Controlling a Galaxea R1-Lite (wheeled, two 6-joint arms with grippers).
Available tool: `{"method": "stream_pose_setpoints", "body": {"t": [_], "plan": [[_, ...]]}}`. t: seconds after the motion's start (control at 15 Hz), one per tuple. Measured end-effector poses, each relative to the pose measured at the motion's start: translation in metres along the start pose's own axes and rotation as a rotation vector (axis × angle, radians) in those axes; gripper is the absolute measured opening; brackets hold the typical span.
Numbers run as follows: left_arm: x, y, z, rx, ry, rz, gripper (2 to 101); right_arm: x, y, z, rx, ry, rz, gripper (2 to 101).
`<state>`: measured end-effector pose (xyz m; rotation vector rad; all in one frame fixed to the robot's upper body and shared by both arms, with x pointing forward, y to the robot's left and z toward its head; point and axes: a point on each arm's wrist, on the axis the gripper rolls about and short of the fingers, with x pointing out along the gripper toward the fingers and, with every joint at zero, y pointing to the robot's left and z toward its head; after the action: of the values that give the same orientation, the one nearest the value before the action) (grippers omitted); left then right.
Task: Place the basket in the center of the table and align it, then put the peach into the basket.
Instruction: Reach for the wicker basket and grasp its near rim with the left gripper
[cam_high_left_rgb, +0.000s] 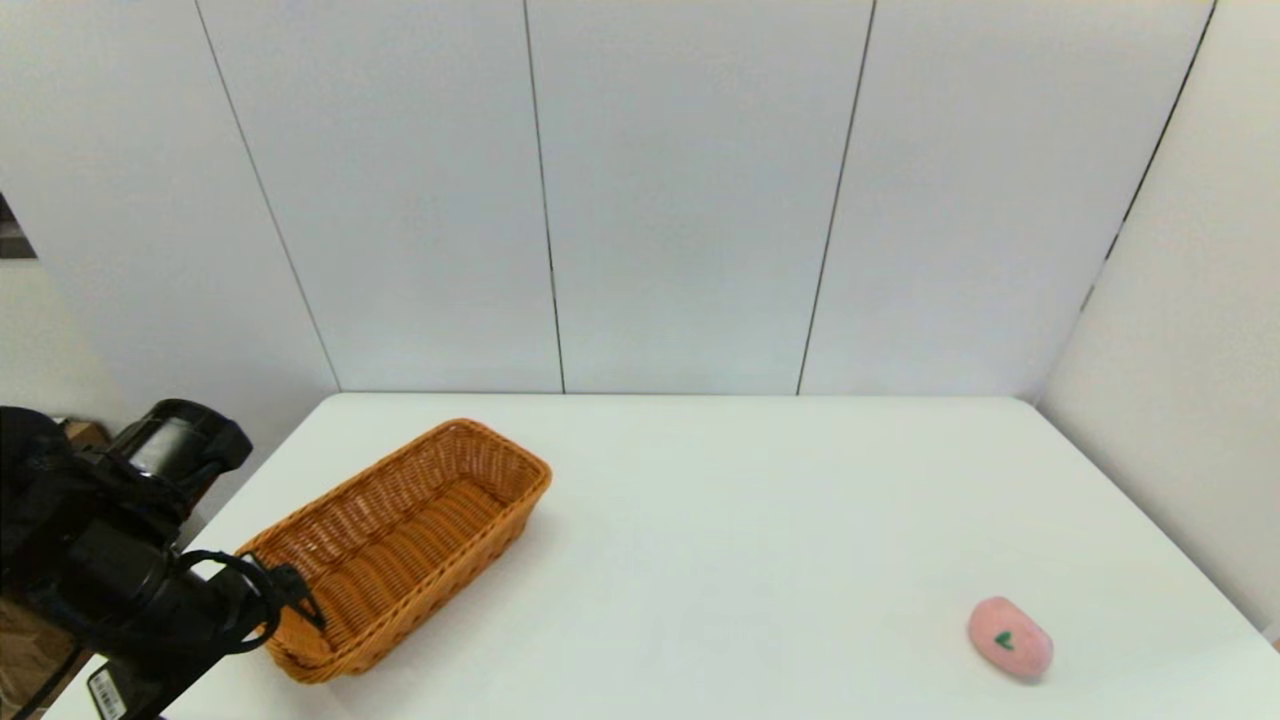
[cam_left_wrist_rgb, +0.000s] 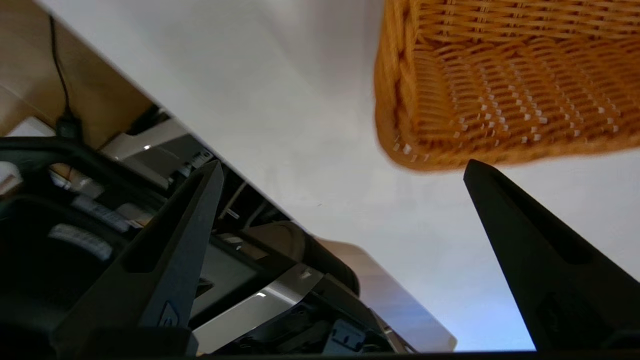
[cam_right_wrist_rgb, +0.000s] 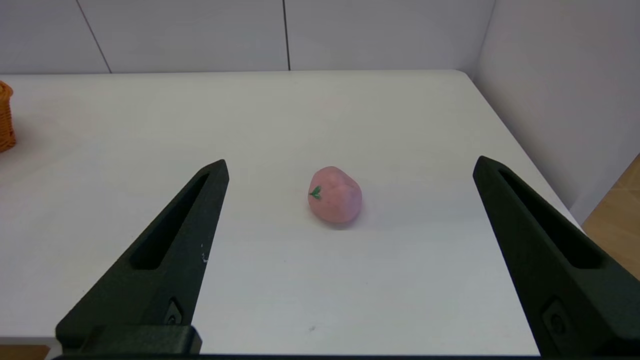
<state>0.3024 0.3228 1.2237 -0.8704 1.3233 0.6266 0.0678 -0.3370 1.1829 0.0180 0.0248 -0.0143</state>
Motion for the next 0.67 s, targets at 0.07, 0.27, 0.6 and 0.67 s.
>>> {"method": "stream_pose_setpoints", "body": {"t": [0.07, 0.27, 0.6, 0.67], "plan": [[0.009, -0.005, 0.004, -0.013, 0.009, 0.007, 97.8, 0.0, 0.0, 0.0, -0.002, 0.0, 0.0, 97.1], [0.031, -0.015, 0.025, -0.079, 0.004, 0.004, 97.8, 0.0, 0.0, 0.0, -0.003, 0.0, 0.0, 97.1], [0.052, -0.016, 0.059, -0.173, -0.007, -0.027, 97.8, 0.0, 0.0, 0.0, -0.003, 0.0, 0.0, 97.1], [0.055, -0.017, 0.063, -0.179, -0.011, -0.035, 97.8, 0.0, 0.0, 0.0, -0.003, 0.0, 0.0, 97.1]]}}
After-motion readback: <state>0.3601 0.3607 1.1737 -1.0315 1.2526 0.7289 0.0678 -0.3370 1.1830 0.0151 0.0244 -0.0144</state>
